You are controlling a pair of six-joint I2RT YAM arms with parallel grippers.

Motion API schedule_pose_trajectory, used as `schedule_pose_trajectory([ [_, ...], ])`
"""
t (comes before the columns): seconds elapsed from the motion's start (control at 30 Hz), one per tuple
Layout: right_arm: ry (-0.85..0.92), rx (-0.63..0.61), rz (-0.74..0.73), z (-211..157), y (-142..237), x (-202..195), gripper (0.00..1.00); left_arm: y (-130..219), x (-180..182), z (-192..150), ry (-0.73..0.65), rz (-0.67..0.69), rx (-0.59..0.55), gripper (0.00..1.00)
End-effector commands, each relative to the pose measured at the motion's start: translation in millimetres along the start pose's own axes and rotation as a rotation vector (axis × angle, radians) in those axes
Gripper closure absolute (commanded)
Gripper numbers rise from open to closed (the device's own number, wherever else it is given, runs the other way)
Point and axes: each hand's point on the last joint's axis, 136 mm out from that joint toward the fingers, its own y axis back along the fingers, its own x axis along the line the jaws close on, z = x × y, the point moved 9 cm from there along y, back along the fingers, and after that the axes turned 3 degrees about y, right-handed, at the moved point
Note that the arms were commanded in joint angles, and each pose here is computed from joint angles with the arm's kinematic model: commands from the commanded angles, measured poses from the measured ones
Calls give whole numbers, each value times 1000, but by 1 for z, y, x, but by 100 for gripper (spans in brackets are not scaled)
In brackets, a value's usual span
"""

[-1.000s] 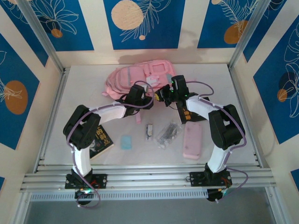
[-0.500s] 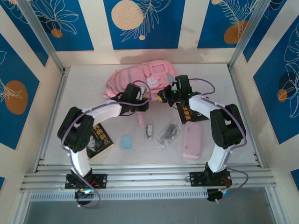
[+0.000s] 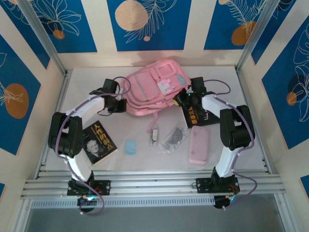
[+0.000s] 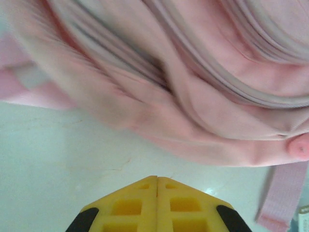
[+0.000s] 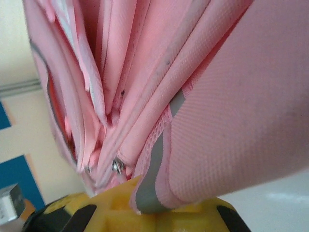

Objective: Pack the student bag
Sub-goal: Unzip the student bag at the top-center of the table.

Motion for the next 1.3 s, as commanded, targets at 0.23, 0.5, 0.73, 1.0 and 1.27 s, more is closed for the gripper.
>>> schedule_pose_trajectory([
  [0.23, 83, -8, 81, 13, 1, 21, 100, 12, -75, -9, -71, -184, 85, 100],
  [0.5, 30, 71, 11, -6, 11, 7, 46, -1, -76, -6, 21, -160, 29, 53],
  [0.73, 16, 108, 4, -47, 30, 24, 45, -1, -70, 1, 123, -119, -43, 41],
  [1.0, -106, 163, -2, -83, -16, 42, 50, 17, -62, -2, 145, -103, -164, 40],
  [1.27, -273, 80, -81, -75, -51, 33, 49, 23, -48, -19, 168, -73, -189, 38],
])
